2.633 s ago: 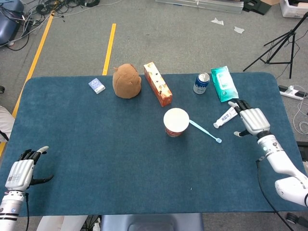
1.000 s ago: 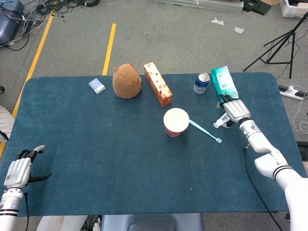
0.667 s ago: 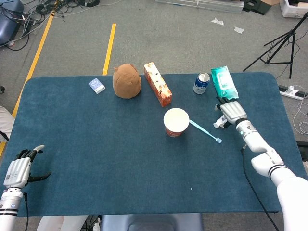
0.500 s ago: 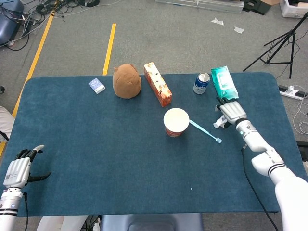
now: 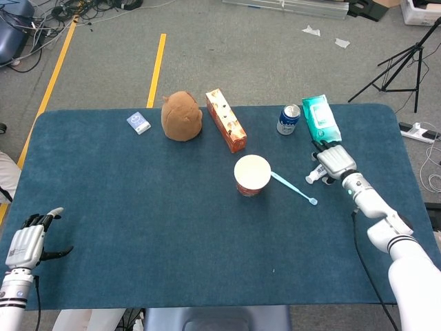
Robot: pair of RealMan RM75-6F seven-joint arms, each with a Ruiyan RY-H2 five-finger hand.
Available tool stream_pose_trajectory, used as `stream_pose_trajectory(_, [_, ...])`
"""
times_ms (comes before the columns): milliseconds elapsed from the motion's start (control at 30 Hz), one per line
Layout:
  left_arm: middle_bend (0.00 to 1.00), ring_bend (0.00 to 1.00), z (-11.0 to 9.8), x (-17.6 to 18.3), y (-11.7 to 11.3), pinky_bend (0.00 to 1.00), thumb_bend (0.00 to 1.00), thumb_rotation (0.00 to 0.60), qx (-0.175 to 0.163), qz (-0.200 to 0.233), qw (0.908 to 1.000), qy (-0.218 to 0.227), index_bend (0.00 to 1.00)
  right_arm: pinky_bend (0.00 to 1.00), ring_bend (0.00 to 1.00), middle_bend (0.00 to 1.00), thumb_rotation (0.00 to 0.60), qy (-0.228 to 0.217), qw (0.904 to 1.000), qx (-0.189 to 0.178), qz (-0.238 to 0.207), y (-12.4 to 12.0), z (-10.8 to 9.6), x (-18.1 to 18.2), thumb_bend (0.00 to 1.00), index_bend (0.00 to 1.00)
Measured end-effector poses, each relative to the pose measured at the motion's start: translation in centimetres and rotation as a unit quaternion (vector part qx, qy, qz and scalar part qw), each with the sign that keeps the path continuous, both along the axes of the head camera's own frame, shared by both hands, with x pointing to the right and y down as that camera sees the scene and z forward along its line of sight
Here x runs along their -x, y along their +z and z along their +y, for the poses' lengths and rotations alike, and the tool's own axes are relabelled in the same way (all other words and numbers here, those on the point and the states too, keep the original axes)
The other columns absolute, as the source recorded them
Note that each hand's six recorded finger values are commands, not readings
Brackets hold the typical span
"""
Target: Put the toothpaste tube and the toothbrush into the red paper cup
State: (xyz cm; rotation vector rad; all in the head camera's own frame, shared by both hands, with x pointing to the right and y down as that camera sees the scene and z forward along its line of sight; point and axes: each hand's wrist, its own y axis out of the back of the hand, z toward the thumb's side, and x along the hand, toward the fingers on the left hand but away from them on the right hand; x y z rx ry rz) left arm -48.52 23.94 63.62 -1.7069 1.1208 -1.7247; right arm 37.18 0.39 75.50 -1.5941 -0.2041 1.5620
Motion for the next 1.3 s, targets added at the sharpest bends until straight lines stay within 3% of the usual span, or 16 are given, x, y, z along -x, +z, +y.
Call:
stream_pose_trajectory(333, [0.28,0.22,-0.5,-0.6,0.2,0.13,0.03,0.600,0.002,-0.005,1.0000,0.007,0.16,0.33,0.00,0.00,0.600,-0.016,0.9998,-0.004,-0.007,0.2,0.4,0.0,0.18,0.34])
stream_pose_trajectory(1300, [0.28,0.22,-0.7,-0.7,0.7,0.13,0.03,0.600,0.009,-0.014,0.9999,0.005,0.16,0.33,0.00,0.00,0.600,-0.068,0.9972,-0.010,0.029,1.1,0.7,0.6,0.20,0.37])
